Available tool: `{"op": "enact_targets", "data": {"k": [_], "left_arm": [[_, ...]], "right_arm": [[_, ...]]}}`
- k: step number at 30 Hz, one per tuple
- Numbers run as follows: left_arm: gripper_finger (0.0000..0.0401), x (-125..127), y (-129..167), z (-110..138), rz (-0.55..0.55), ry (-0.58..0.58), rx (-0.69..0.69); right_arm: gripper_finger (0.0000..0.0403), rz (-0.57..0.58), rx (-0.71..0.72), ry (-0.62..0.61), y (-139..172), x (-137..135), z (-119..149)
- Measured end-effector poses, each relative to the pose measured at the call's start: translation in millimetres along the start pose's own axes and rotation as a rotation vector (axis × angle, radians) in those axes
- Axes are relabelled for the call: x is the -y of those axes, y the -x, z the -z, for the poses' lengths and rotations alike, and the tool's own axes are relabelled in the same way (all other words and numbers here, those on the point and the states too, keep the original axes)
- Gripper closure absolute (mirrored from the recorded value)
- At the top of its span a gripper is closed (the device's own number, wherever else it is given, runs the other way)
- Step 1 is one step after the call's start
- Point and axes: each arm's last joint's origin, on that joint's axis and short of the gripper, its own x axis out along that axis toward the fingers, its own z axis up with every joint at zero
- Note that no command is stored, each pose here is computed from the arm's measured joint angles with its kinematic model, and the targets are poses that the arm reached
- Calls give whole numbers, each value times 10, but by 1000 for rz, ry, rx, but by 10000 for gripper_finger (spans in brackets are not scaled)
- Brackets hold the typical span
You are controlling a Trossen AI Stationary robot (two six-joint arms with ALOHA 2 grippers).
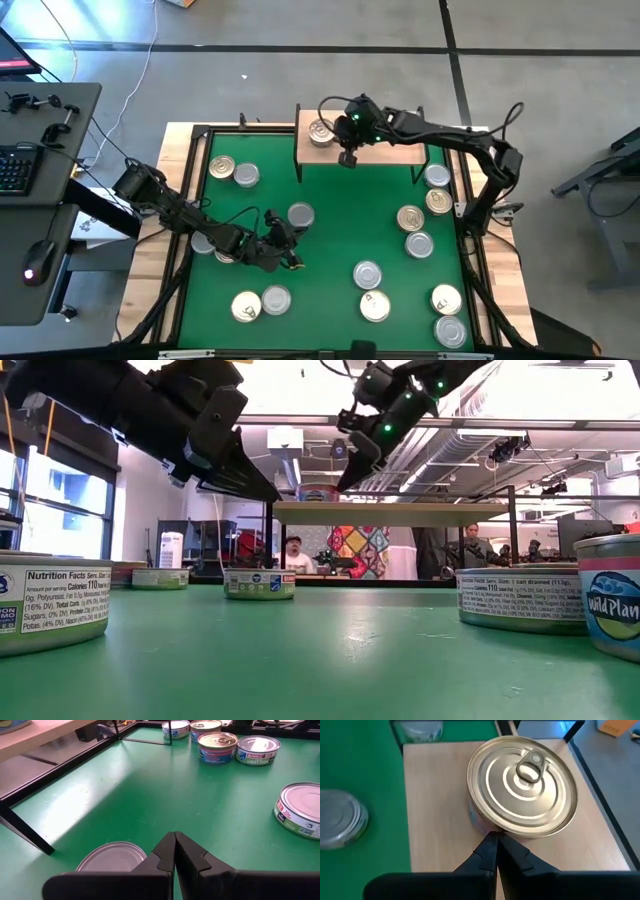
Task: Stack canned seafood by type on shelf
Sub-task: Put the blue pink tuna can on the shelf, then put the green tuna can on the shelf
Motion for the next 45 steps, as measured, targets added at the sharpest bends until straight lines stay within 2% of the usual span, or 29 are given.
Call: {"op": "enact_targets", "data": {"k": [11,21,24,28,32,35,38,42,45], "left_arm": [[401,1,0,-3,1,5,3],[401,2,0,-3,2,12,3],[401,4,0,-3,8,14,0],[401,7,0,-1,20,14,-6],[401,10,2,1,28,14,-9],[401,11,2,2,28,13,-10],[401,14,6,2,30,13,-10],[401,24,17,4,35,13,-8],[401,27,16,-2,37,19,-3]], "right_arm": [[402,45,75,-51,-256,43,-7],[402,126,101,-46,-258,81,-42],[402,156,96,-39,-189,89,-56],[403,180,118,-14,95,22,-147],[403,109,106,40,343,-285,-167],[403,32,94,120,492,-640,-33],[403,-55,88,152,630,-1025,244],[403,-193,96,124,863,-1543,645],[403,-243,116,130,1037,-1954,919]]}}
